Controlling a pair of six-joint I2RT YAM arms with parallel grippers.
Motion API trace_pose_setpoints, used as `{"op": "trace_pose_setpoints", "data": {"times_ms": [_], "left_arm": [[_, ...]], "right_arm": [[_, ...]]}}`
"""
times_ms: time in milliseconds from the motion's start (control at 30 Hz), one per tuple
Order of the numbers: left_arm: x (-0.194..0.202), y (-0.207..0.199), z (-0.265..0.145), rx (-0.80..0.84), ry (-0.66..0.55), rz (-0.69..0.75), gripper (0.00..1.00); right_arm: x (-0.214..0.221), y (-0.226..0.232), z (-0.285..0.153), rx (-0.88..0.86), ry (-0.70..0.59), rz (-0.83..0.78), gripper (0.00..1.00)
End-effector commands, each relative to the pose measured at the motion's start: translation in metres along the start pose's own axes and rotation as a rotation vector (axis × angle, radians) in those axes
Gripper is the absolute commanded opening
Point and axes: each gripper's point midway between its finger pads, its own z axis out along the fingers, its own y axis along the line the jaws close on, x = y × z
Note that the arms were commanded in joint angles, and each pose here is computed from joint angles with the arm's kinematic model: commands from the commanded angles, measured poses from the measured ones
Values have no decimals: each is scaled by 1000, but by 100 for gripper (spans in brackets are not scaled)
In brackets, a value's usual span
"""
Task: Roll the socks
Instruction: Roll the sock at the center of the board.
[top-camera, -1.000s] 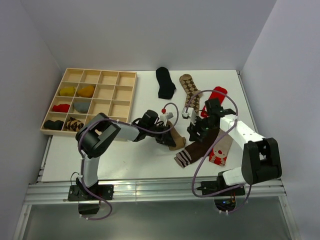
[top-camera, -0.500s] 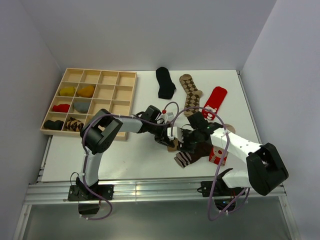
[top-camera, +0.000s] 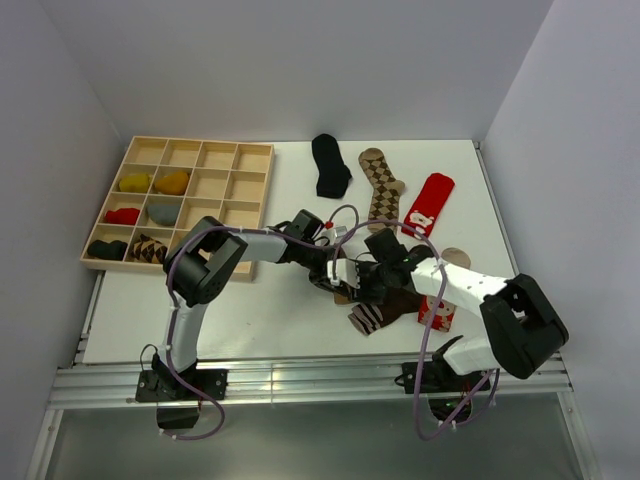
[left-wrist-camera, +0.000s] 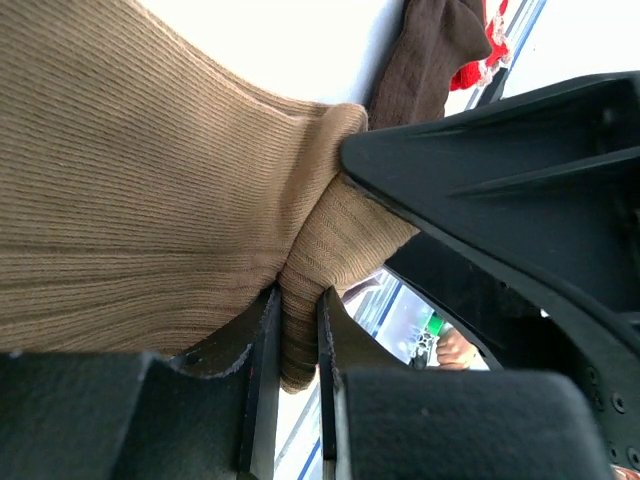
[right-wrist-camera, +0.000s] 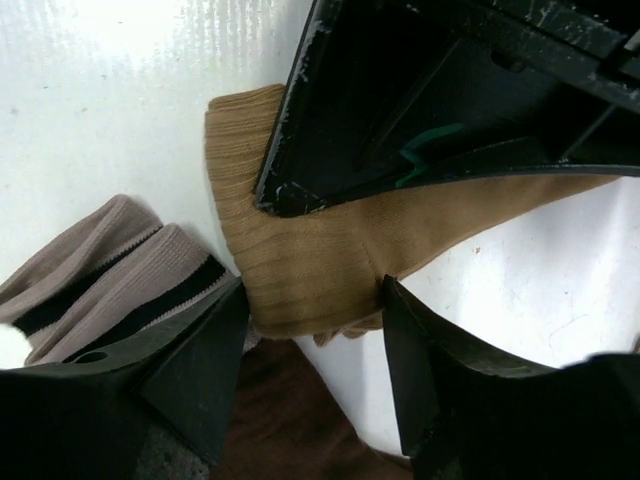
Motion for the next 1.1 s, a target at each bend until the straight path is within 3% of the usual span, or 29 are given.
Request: {"op": "trace_pose_setpoints", "data": {"times_ms": [0,100,167,233,300,567,900,1067], "left_arm": [[10,23,5,-72,30,-33,5],[8,23,4,-78,21,-30,13],[4,24,2,-103,0,-18,21],[-1,27,0,-138,-30,7,27],[-10,23,-6,-157,-82,45,34],[-42,-3,-40,-175,-369,192,43],[-60,-16,-96,-237,-730,296,45],[-58,-26,-109,-332,-803,419,47]], "right_arm": [[-2,-4,6,7,-4,-11,60],[-9,1,7,-52,-19,13,53],[-5,9,9,-100,-1,44,27],[-5,10,11,-133,11,72,13],[-3,18,10,-180,28,111,10],[5,19,3,-250,84,276,8],[15,6,-8,-399,155,483,8],[22,0,-7,-476,228,589,9]]}}
